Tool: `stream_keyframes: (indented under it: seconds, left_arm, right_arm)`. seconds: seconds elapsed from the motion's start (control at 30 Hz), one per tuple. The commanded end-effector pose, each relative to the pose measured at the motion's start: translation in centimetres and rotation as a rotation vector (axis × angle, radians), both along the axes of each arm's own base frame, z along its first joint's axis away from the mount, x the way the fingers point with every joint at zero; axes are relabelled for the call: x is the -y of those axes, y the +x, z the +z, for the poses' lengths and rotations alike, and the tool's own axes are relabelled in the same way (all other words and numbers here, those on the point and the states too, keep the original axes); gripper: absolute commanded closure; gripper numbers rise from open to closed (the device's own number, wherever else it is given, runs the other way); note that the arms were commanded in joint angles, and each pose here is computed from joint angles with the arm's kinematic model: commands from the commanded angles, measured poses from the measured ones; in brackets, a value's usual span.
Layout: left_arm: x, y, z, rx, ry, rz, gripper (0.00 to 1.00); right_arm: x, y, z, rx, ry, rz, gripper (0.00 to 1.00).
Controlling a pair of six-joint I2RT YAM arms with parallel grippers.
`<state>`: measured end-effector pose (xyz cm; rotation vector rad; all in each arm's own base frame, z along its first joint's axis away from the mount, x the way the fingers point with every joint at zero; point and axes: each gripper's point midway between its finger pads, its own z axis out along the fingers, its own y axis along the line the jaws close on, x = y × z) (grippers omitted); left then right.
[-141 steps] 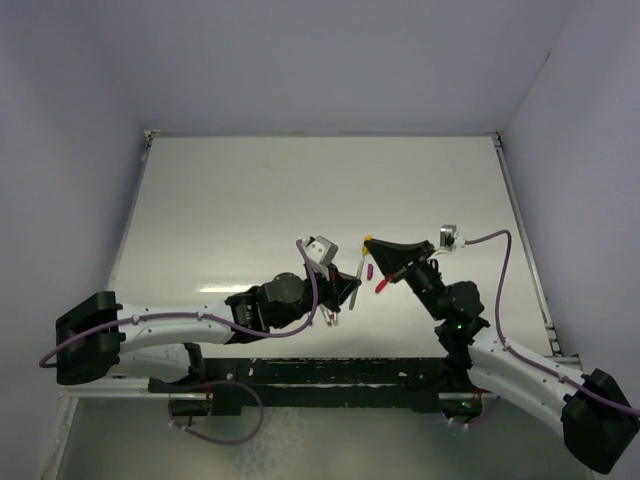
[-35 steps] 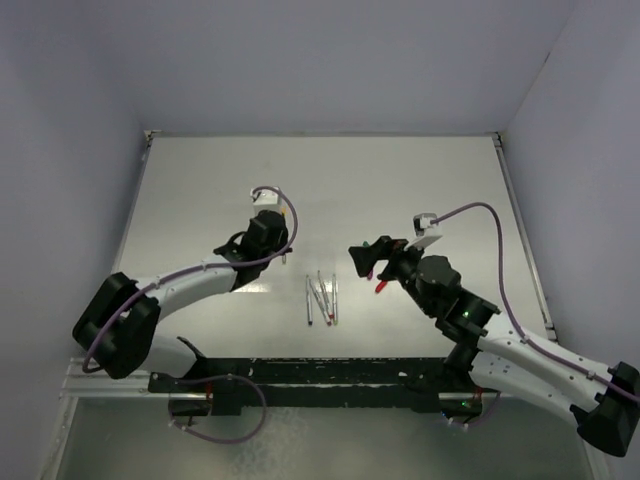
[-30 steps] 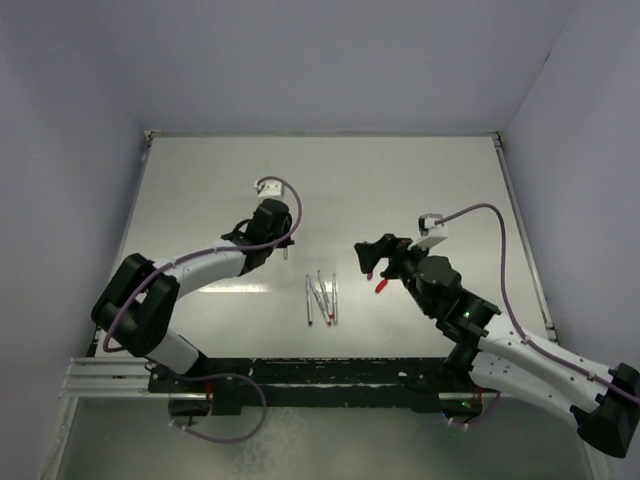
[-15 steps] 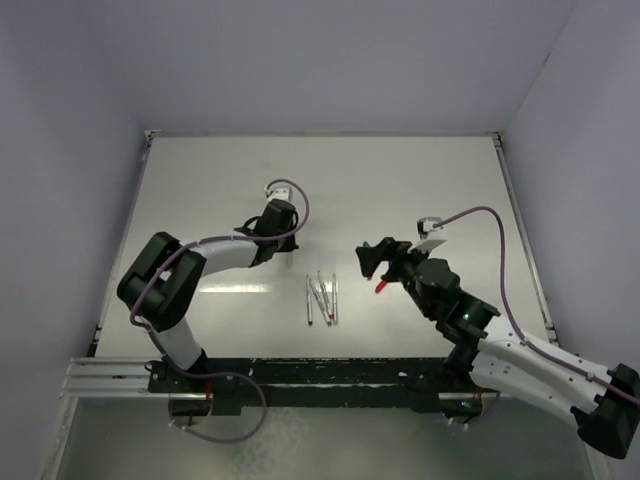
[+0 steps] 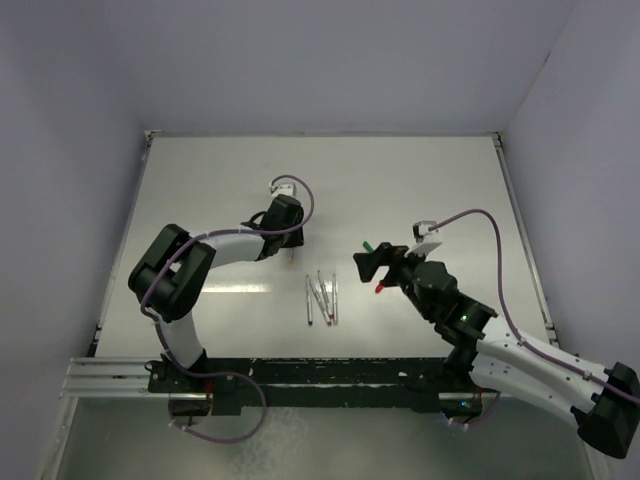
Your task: Insert the pens into the pen caps
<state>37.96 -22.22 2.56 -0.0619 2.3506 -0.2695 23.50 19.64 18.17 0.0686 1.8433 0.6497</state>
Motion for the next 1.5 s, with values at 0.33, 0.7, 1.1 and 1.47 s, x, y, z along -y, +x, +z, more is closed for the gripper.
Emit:
stream_keyframes:
  seconds: [0.33, 0.7, 1.1, 1.47]
  left_arm:
    - [-2.6, -3.3, 7.6, 0.112, 0.020, 0.036, 0.50]
    - [-0.2, -16.1, 3.9, -0.069, 0.183, -0.127, 0.54]
    - [3.0, -18.5, 2.1, -0.116, 0.228, -0.200, 0.53]
    - [5.7, -18.1, 3.6, -0.134, 0.175, -0.230, 0.53]
  right_arm:
    - [1.3, 1.0, 0.9, 0.015, -0.011, -0.099, 0.00]
    - [2.7, 1.9, 0.1, 0.026, -0.070, -0.182, 0.17]
    - [3.3, 1.8, 0.4, 0.053, -0.061, -0.190, 0.42]
    - [3.2, 1.4, 0.6, 0.047, -0.044, -0.176, 0.43]
